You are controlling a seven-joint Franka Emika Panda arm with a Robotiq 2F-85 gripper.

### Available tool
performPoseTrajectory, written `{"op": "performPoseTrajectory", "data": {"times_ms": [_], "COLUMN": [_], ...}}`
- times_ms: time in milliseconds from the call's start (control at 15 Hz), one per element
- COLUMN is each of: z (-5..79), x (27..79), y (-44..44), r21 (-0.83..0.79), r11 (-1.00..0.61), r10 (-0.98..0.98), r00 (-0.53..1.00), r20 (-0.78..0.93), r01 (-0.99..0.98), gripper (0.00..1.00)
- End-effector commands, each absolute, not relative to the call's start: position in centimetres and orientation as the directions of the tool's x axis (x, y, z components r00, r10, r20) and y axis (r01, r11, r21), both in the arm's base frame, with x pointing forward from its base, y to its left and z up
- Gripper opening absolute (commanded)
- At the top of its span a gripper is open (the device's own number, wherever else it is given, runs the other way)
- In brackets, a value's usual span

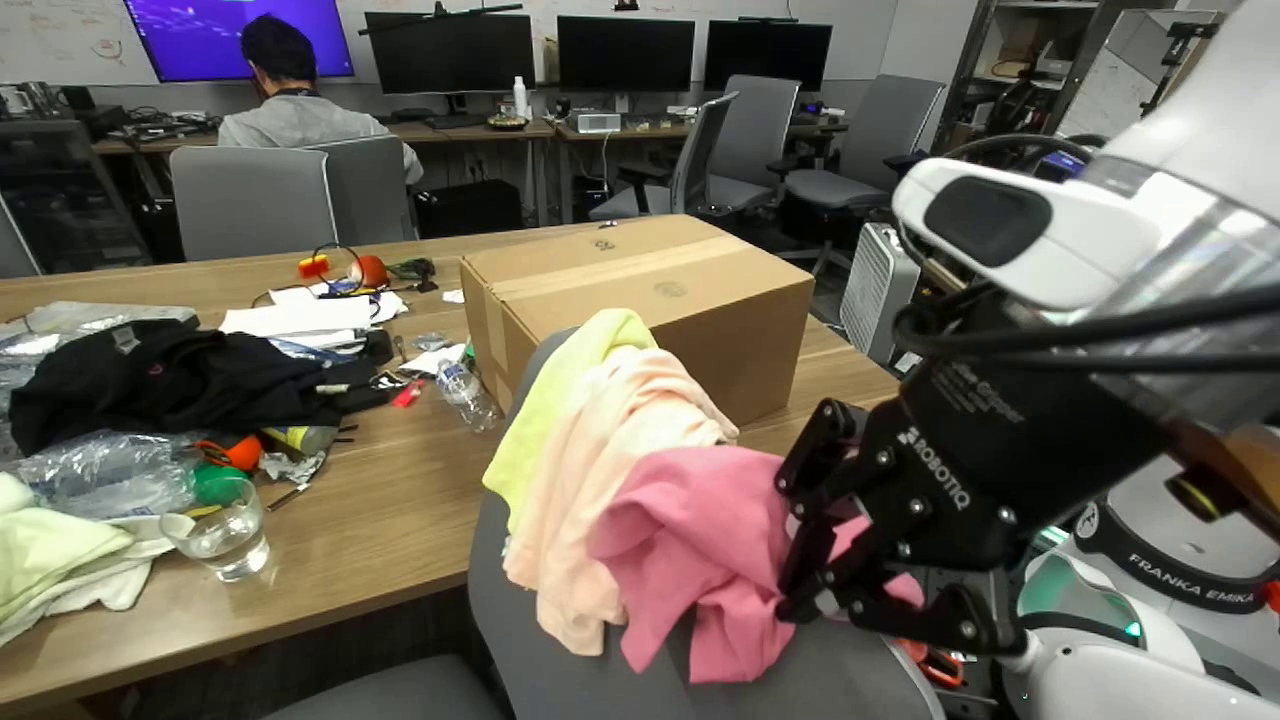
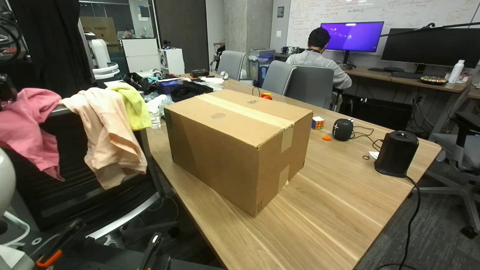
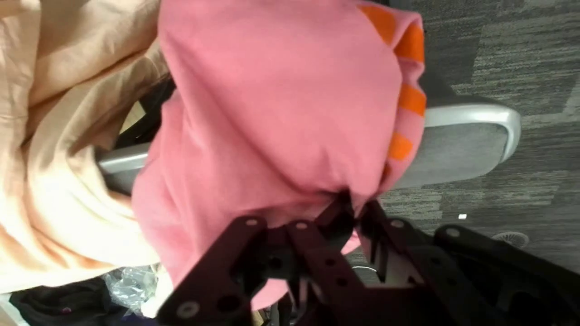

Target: Move the shirts from the chair to the box

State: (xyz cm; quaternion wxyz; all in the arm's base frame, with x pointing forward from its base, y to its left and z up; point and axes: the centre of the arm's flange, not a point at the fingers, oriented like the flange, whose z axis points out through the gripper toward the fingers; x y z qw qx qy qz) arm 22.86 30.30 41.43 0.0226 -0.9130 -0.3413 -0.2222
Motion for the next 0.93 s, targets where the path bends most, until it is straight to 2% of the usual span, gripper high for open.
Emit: {"op": "performPoseTrajectory", "data": {"times_ms": [0, 867], "z": [45.1, 56.7], "x": [23.0, 27.8], "y": [25.6, 16.9], "r21": [0.048, -0.151], "r11": [-0.769, -0.816], "r10": [0.592, 0.408], "r00": [0.681, 0.740], "r20": [0.432, 0.534], "r01": [0.638, 0.559], "gripper": [0.05, 0.05]}}
